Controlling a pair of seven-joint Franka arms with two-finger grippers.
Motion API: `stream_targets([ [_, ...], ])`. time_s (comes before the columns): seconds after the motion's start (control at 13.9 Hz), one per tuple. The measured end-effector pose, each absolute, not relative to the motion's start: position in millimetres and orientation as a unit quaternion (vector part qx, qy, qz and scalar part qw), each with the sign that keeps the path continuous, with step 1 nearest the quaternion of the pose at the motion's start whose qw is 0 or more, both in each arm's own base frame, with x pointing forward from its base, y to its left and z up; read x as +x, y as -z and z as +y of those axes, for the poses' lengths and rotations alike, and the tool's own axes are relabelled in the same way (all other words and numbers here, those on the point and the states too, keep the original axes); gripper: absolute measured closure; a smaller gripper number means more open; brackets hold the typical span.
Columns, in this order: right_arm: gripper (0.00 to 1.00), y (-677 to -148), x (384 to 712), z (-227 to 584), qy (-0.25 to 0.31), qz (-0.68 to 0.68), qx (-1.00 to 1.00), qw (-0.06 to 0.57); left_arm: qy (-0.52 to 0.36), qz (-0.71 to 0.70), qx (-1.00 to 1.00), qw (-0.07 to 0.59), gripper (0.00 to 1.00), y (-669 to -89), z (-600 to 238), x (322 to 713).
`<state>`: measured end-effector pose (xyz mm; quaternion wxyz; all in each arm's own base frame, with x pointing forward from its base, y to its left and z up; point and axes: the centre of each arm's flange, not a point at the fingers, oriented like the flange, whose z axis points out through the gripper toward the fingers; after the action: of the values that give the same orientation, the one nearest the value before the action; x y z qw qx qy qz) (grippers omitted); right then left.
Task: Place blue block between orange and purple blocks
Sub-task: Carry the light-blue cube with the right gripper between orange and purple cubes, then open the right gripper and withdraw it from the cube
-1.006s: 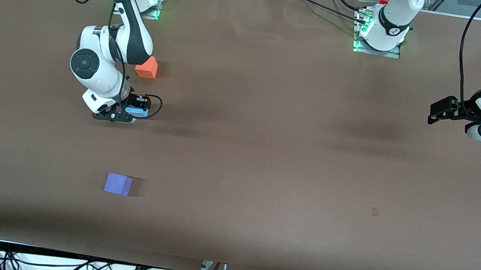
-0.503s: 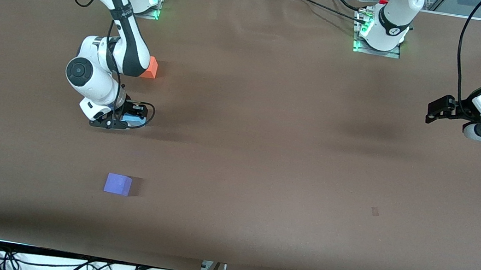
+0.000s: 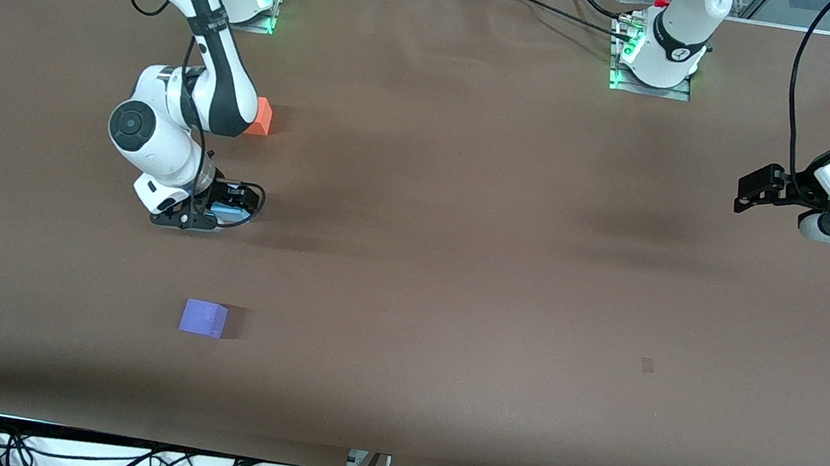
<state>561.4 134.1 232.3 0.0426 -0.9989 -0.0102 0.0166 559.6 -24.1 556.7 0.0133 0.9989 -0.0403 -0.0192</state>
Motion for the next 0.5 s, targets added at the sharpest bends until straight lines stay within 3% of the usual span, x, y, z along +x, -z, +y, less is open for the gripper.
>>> stream_targets([
  [0.5,0.0,-419.7,581.5,81.5,-0.045,-0.009,-0.997,0.068,0.019,-0.04,0.999,0.013,0.0,-556.7,-24.1,559.6],
])
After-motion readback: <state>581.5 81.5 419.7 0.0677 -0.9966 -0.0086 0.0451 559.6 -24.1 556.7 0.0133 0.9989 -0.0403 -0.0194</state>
